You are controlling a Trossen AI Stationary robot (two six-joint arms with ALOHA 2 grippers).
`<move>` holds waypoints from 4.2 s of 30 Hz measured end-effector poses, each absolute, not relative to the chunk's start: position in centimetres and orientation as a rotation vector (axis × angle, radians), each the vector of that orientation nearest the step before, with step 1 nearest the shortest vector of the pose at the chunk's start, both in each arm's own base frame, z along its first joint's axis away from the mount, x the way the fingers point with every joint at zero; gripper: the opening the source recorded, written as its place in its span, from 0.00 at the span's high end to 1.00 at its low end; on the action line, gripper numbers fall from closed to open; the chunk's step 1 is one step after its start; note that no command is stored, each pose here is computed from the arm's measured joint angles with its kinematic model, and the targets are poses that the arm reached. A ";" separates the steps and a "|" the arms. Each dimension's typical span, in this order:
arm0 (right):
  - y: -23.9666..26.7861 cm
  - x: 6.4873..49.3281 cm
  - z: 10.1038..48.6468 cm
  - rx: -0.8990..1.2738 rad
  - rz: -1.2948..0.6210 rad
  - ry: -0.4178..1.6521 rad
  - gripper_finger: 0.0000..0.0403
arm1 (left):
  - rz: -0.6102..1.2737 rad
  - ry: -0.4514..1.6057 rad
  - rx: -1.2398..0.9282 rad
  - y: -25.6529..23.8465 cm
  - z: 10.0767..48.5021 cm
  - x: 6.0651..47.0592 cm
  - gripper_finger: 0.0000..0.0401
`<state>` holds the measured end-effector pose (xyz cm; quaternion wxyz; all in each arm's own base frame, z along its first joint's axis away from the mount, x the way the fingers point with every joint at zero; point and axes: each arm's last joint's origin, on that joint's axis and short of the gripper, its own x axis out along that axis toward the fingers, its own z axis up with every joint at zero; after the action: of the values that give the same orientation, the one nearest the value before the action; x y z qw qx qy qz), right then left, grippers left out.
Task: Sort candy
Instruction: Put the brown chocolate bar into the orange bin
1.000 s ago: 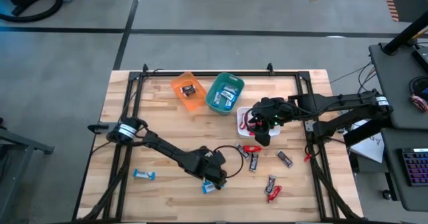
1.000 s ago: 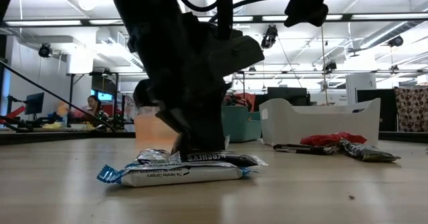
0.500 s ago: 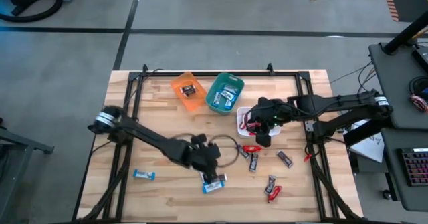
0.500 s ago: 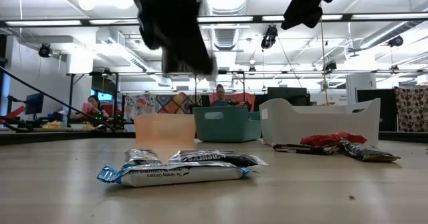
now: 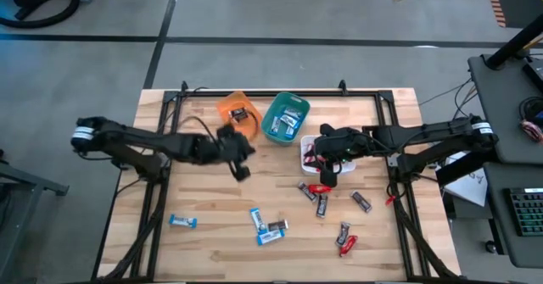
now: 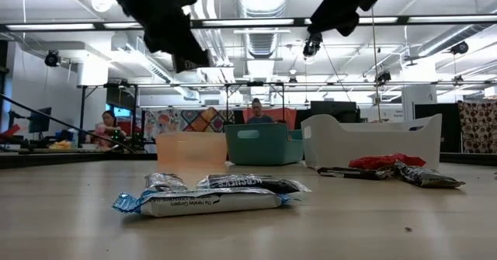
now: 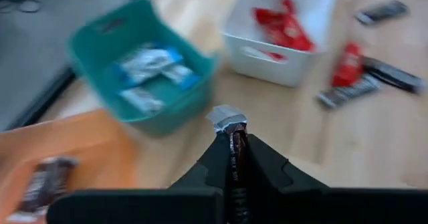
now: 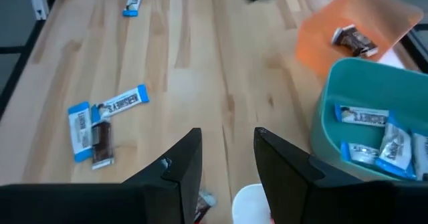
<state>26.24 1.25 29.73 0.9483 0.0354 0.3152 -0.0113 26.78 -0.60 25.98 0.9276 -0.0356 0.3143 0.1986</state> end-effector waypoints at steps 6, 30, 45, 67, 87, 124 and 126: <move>0.9 26.2 29.5 0.041 -0.131 0.634 0.69 | 0.531 0.646 -0.109 4.4 25.1 24.1 0.98; 0.8 26.2 29.5 0.034 -0.194 0.627 0.70 | 0.549 0.809 -0.128 21.4 19.8 22.3 0.97; 0.8 26.2 29.4 0.054 -0.201 0.633 0.69 | 0.547 0.886 -0.109 22.9 19.0 22.5 0.84; 2.5 25.3 28.4 0.781 -0.167 0.846 0.71 | 0.378 0.590 -0.098 17.1 26.5 21.7 0.67; 10.1 23.8 22.4 1.139 -0.489 1.494 0.71 | -0.017 0.347 0.070 5.1 27.0 21.9 0.73; 16.3 25.1 14.6 1.138 -0.767 1.610 0.57 | -0.018 0.321 0.056 4.5 25.9 20.4 0.73; 16.3 25.1 14.3 1.135 -0.773 1.613 0.59 | -0.018 0.322 0.056 4.5 25.8 20.4 0.73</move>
<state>25.13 16.30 14.32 0.4897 0.4671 0.6639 -0.3182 20.42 4.49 25.85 0.9867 0.0280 0.1602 -0.0089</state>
